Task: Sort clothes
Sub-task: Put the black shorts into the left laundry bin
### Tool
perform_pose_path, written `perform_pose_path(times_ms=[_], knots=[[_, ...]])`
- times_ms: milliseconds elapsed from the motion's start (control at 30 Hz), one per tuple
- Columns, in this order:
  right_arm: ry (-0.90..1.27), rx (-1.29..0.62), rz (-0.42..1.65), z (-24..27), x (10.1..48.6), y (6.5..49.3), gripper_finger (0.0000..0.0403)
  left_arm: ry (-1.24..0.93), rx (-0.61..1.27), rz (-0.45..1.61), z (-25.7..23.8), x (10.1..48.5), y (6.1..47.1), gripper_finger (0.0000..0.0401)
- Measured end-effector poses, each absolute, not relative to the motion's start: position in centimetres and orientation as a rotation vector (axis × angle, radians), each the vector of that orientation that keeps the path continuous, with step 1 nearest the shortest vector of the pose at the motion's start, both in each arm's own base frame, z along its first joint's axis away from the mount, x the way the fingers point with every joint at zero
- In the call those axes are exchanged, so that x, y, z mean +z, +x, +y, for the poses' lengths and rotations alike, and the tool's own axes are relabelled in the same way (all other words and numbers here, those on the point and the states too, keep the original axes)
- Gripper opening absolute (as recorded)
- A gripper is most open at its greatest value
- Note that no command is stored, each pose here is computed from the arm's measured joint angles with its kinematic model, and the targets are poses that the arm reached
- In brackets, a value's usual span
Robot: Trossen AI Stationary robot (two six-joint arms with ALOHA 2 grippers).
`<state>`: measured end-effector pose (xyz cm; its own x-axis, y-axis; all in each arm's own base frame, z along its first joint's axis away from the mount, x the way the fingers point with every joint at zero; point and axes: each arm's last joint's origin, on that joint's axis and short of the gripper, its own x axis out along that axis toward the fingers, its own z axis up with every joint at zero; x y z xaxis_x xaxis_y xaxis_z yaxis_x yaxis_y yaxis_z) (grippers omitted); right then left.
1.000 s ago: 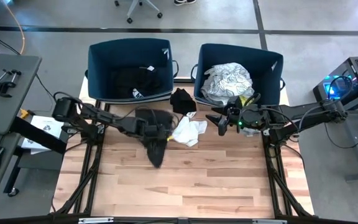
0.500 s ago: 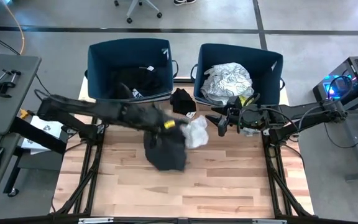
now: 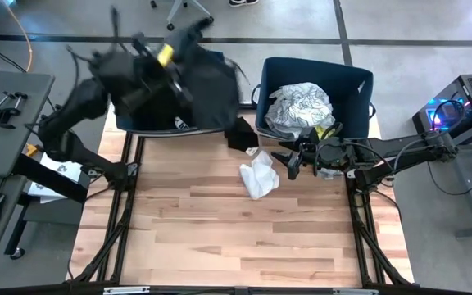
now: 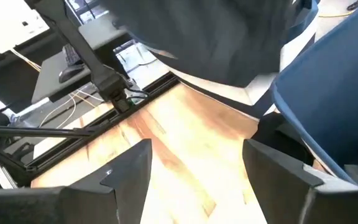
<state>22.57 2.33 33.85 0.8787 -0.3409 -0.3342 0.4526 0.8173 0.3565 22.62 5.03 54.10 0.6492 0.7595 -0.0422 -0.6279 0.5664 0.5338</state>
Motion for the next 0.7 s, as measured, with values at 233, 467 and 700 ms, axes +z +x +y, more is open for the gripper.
perform_pose_path(times_ms=[233, 467, 700], knots=[[0.457, -0.452, 0.25, 2.3, 33.9, 22.5, 0.0239, 0.359, 0.799, 0.437, 9.1, 53.1, 19.9, 0.0006], [0.456, -0.47, 0.242, 2.2, 33.9, 22.5, 0.0239, 0.136, 0.927, 0.986, 15.1, 45.9, 18.6, 0.0005], [0.456, -0.47, 0.242, 2.2, 33.9, 22.5, 0.0239, 0.027, 1.177, 1.234, 21.3, 36.0, 17.3, 0.0007]])
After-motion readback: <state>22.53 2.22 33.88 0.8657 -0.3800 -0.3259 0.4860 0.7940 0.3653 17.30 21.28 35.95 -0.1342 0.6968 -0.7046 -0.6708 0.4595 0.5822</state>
